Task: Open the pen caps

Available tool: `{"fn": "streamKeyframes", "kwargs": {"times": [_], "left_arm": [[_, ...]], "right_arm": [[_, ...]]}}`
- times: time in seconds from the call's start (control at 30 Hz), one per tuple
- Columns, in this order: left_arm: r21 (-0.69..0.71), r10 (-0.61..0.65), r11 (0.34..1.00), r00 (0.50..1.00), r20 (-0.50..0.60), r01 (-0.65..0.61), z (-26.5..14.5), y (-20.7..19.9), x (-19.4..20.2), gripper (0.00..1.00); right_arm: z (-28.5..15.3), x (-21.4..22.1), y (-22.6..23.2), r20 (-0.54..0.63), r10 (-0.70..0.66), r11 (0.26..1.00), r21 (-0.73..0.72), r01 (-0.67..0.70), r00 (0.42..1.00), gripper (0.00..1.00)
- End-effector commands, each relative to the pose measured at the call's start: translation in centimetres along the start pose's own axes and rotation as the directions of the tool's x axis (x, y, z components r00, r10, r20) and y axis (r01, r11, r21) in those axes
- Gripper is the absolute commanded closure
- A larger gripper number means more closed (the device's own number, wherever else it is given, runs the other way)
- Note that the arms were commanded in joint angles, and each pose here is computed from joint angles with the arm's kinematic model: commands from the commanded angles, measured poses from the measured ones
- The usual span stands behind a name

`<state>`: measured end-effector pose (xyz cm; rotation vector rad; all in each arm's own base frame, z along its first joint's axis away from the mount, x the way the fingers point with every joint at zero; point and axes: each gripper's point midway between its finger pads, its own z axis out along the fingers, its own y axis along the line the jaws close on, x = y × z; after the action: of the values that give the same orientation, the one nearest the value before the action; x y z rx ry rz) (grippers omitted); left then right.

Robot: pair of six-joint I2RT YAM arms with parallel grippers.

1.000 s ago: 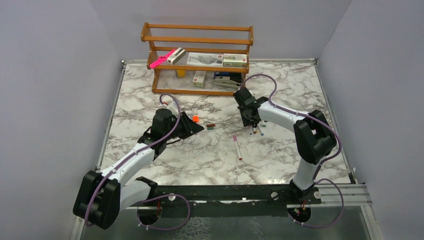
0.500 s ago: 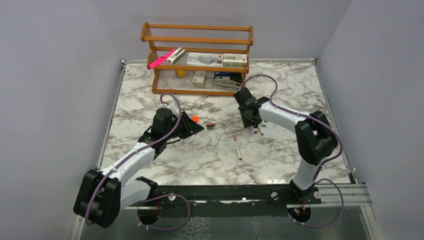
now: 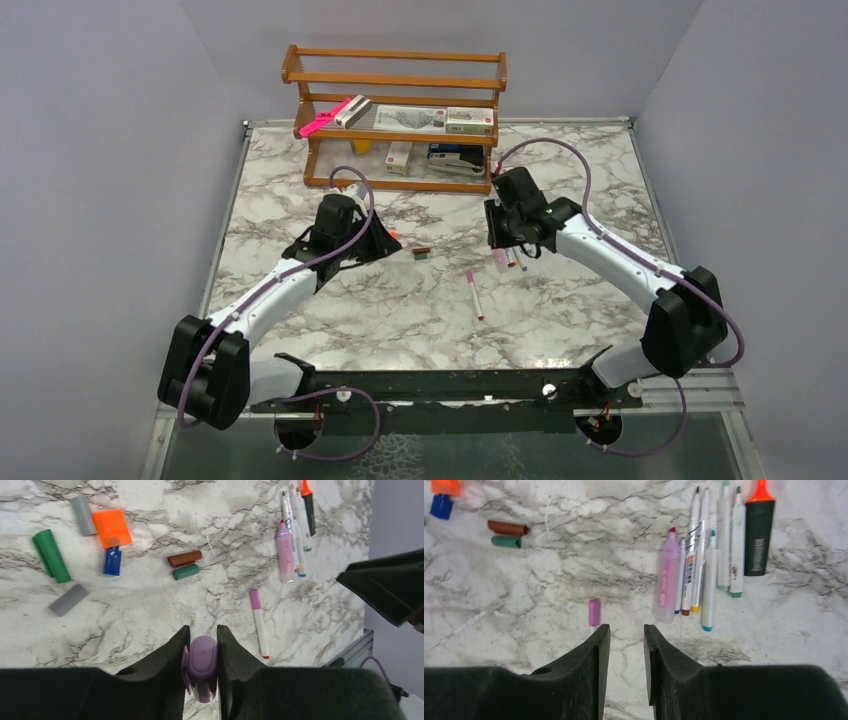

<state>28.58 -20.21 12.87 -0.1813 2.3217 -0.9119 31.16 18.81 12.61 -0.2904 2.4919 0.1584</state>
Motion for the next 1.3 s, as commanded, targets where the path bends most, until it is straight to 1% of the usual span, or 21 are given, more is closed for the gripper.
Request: {"fn": "streamKeyframes", "kwargs": {"times": [0.0, 0.17, 0.27, 0.47, 0.77, 0.97, 1.13, 1.27], "left_arm": [[-0.141, 0.091, 0.986, 0.996, -0.003, -0.091, 0.0, 2.5, -0.8, 0.94], [-0.182, 0.113, 0.977, 0.994, -0.010, -0.113, 0.6, 3.4, -1.2, 0.93], [-0.205, 0.118, 0.971, 0.993, -0.022, -0.120, 1.1, 4.1, -1.1, 0.92], [-0.247, 0.124, 0.960, 0.992, -0.039, -0.129, 2.3, 5.7, -1.0, 0.90], [-0.282, 0.124, 0.950, 0.990, -0.062, -0.137, 3.8, 7.2, -1.3, 0.87], [-0.288, 0.127, 0.947, 0.990, -0.067, -0.141, 4.3, 7.6, -1.6, 0.77], [-0.286, 0.126, 0.948, 0.990, -0.063, -0.139, 4.4, 7.5, -1.9, 0.66], [-0.286, 0.126, 0.948, 0.990, -0.059, -0.137, 4.4, 7.5, -2.2, 0.62]], "right_arm": [[-1.2, 1.3, 3.0, -0.006, 0.020, 0.979, -0.201, -0.020, 1.000, 0.68], [-2.9, 3.0, 6.1, -0.021, 0.049, 0.914, -0.403, -0.053, 0.999, 0.66], [-3.0, 4.2, 6.6, -0.044, 0.059, 0.894, -0.441, -0.072, 0.997, 0.64], [-2.4, 6.1, 6.4, -0.079, 0.058, 0.891, -0.446, -0.087, 0.995, 0.63], [-2.0, 7.1, 6.4, -0.100, 0.059, 0.888, -0.449, -0.098, 0.993, 0.63], [-1.8, 7.4, 6.4, -0.107, 0.060, 0.886, -0.451, -0.102, 0.992, 0.63], [-1.8, 7.5, 6.4, -0.109, 0.058, 0.888, -0.449, -0.102, 0.992, 0.63], [-1.7, 7.7, 6.3, -0.113, 0.060, 0.888, -0.447, -0.104, 0.992, 0.63]]}}
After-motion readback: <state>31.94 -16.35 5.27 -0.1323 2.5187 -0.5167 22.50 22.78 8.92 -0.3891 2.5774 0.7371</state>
